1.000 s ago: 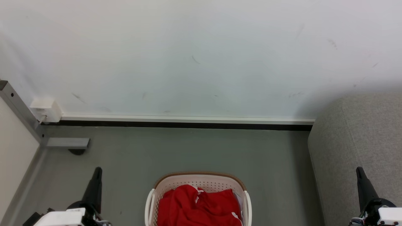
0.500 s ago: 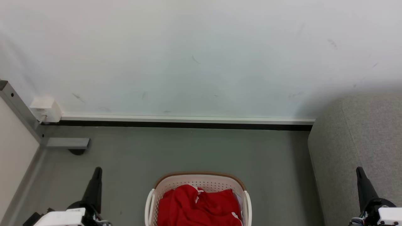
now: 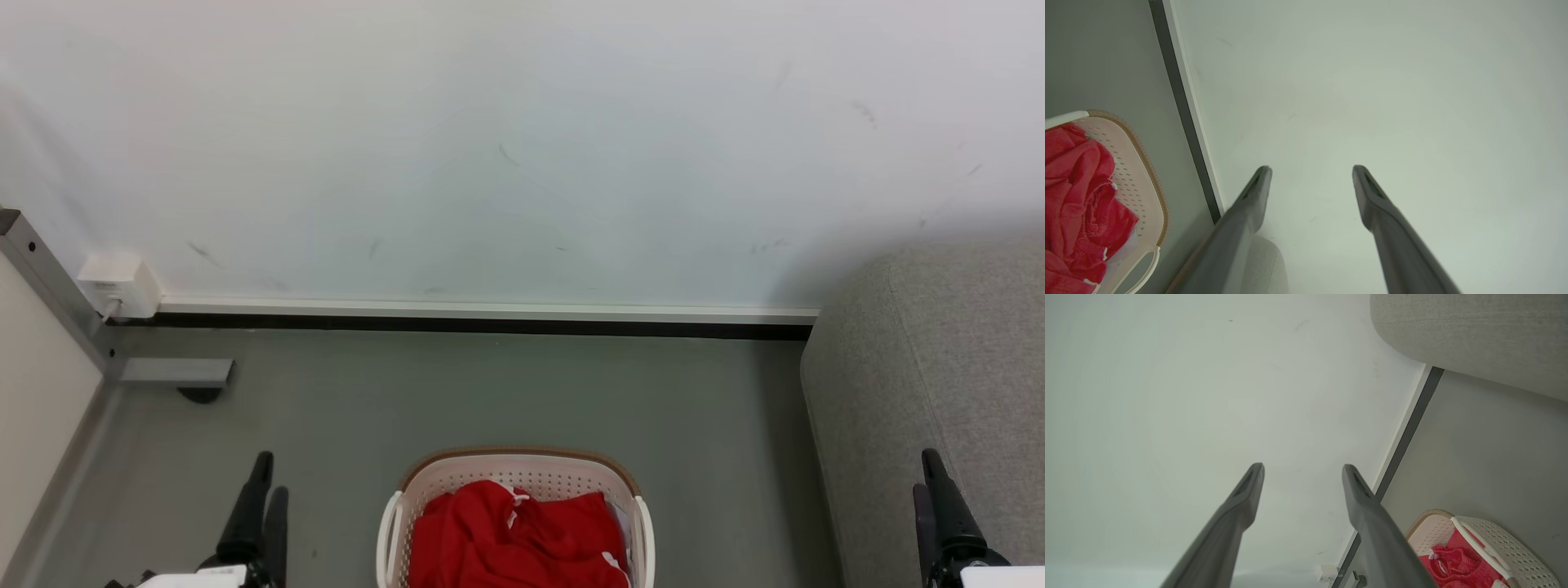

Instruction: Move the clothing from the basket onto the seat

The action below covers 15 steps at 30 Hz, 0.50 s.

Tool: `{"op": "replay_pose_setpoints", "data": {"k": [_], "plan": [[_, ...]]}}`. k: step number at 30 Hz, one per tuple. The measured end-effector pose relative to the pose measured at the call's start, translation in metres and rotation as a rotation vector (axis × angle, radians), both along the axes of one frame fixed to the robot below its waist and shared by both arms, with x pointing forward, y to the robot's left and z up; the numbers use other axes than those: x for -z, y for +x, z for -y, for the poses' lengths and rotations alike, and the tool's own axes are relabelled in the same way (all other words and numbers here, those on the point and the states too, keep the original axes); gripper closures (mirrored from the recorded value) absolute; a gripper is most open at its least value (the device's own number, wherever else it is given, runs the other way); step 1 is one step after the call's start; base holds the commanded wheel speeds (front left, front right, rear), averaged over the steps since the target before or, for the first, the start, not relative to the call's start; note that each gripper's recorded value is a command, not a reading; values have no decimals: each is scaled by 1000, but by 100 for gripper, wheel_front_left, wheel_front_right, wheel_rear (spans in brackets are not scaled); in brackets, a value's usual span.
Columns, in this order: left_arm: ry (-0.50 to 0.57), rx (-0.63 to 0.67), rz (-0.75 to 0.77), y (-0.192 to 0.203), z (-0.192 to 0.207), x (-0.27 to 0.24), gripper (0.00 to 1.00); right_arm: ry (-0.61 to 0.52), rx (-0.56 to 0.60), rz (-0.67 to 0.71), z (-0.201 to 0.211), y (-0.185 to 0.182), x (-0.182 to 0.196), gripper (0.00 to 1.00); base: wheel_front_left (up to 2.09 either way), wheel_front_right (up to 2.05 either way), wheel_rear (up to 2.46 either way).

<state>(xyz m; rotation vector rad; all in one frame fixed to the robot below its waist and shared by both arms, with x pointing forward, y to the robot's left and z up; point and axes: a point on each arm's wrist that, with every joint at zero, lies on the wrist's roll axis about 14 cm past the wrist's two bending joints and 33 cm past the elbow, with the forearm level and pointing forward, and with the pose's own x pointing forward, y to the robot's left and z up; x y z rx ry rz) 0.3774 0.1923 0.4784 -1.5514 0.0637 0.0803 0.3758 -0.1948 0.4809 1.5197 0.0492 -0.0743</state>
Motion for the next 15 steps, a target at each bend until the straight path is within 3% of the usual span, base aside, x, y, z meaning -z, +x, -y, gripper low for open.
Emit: {"op": "replay_pose_setpoints", "data": {"k": [15], "plan": [[226,14,-6,1,6,-5,0,-331,-26,43,-6,3,-16,0,0,0,0]]}}
